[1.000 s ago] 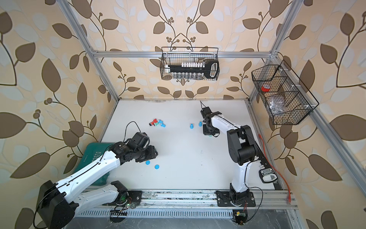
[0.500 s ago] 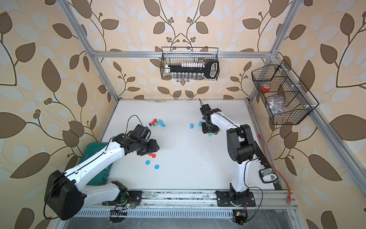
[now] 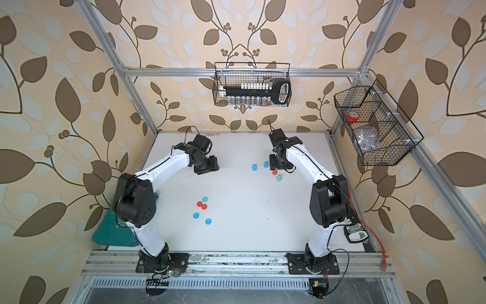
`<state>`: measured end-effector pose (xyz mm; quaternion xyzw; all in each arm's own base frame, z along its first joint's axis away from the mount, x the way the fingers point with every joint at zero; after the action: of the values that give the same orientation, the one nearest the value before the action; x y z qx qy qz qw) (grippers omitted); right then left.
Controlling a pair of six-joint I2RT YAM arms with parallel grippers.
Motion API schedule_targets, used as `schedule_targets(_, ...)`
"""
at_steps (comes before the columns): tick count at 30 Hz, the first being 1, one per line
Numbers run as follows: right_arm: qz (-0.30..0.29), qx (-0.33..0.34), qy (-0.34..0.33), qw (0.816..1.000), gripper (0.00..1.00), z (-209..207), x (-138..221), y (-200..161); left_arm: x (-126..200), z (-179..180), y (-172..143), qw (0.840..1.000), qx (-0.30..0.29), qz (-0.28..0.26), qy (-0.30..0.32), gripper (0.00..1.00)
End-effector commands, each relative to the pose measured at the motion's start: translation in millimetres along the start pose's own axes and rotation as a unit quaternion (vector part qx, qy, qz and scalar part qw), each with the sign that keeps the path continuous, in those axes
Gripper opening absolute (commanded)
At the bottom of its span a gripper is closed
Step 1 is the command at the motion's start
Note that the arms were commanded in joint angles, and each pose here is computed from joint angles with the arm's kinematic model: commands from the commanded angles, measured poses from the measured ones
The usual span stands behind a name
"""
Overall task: Close the stamp cap
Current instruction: Move the stamp at the center of the board.
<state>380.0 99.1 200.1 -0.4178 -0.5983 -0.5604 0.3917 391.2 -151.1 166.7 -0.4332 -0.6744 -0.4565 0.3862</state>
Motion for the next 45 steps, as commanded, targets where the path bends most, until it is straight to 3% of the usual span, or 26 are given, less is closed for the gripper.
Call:
schedule_targets(1,-0.001,0.003,0.009,1.0,0.6,-3.1,12.8,-0.6,-7.9,-3.6,22.0,0.999,-0.04,-0.007,0.023,0.6)
schedule_targets(7,0.006,0.002,0.016,1.0,0.6,-7.0,7.8,-4.0,-35.2,-1.1,43.8,0.996,-0.053,-0.005,0.065,0.59)
schedule_targets(15,0.01,-0.005,0.028,1.0,0.6,-9.6,-1.1,-4.0,-51.8,-2.1,57.7,0.995,-0.059,-0.004,0.076,0.6)
schedule_targets(37,0.019,-0.016,0.045,0.999,0.59,-9.1,-15.1,-7.5,-88.0,8.1,66.9,0.993,-0.07,0.023,0.093,0.58)
schedule_targets(45,0.02,-0.02,0.049,0.998,0.59,-9.2,-15.0,-9.1,-91.8,12.3,54.7,0.993,-0.061,0.045,0.091,0.54)
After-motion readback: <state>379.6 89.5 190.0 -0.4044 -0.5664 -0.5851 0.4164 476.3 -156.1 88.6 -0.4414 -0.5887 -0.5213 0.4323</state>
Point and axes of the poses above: each gripper's point midway between its finger pads, its own x axis back along the fingers, its own z axis along the line the jaws close on, y = z × x, the point moved 6 cm from there along x, back along the fingers, and after that the axes turned 2 degrees about x, right-handed, at the moved point
